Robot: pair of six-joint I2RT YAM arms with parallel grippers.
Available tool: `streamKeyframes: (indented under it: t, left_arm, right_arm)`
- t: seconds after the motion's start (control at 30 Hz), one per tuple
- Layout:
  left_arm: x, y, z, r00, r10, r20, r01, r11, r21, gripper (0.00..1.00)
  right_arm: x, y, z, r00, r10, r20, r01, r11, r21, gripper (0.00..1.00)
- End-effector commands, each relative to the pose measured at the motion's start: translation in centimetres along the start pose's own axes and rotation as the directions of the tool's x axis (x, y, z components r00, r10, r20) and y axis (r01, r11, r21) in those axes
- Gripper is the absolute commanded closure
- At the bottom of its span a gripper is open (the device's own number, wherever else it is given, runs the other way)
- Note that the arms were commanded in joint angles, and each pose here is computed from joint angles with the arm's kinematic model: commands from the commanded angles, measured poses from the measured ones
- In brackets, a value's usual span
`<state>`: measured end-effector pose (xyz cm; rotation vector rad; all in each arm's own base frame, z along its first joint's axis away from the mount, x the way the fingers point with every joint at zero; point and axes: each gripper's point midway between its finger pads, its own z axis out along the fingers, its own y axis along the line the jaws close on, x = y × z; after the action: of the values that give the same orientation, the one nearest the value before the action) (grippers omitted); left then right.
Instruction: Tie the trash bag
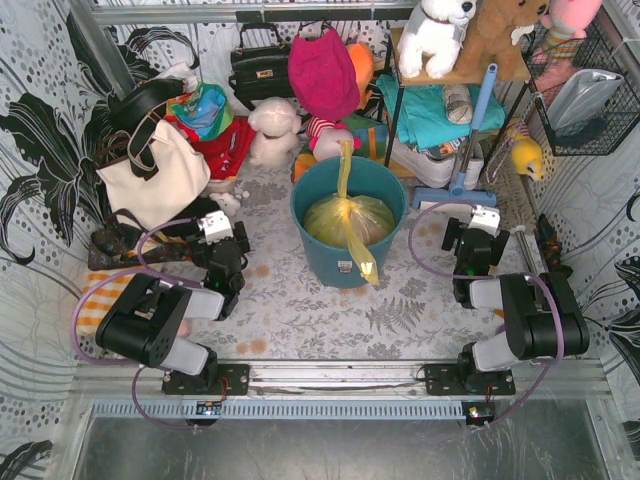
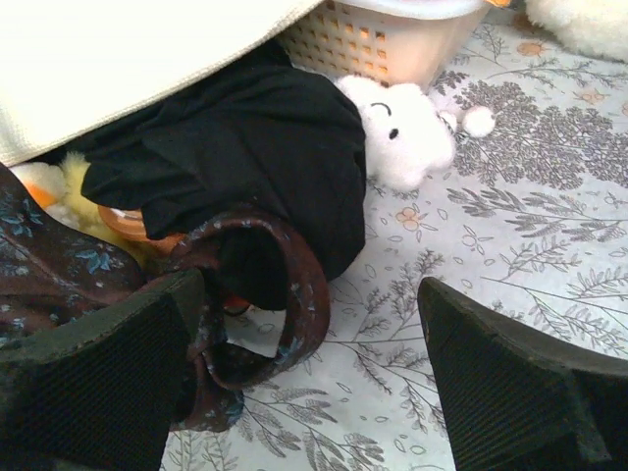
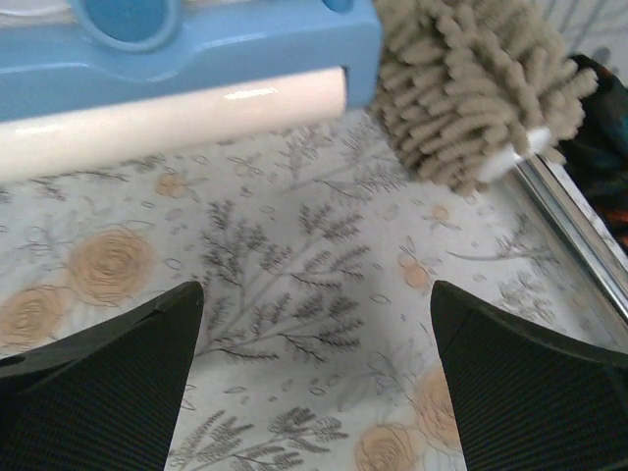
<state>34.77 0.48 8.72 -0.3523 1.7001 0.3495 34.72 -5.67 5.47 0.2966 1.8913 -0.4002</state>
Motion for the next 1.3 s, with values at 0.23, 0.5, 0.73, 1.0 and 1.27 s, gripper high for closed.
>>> streamKeyframes:
  t: [0.23,0.5,0.73,1.0,1.27]
  left_arm:
    - [-2.6,-1.8,0.9,0.986,-0.143,0.082,0.110,0.939,0.325,0.02]
    - [-2.7,-1.6,0.9,0.984,-0.150,0.092,0.114,0.942,0.316,0.02]
    - [-2.8,-1.6,1.0,0.984,-0.153,0.092,0.117,0.942,0.316,0.02]
    - [-2.7,-1.6,1.0,0.984,-0.151,0.090,0.116,0.942,0.315,0.02]
    - [-2.6,-1.6,1.0,0.985,-0.151,0.089,0.115,0.942,0.315,0.02]
  right_arm:
    - [-3.1,3.2,-0.8,0.981,0.009,0.194,0.033,0.978,-0.208,0.03]
    - [-3.2,3.2,-1.0,0.977,0.014,0.211,0.032,0.976,-0.216,0.03]
    - [-2.4,3.4,-1.5,0.973,0.000,0.230,0.054,0.972,-0.230,0.03]
    - [-2.6,3.6,-1.2,0.972,0.006,0.233,0.051,0.970,-0.237,0.03]
    - [-2.7,3.5,-1.3,0.971,0.005,0.241,0.052,0.971,-0.232,0.03]
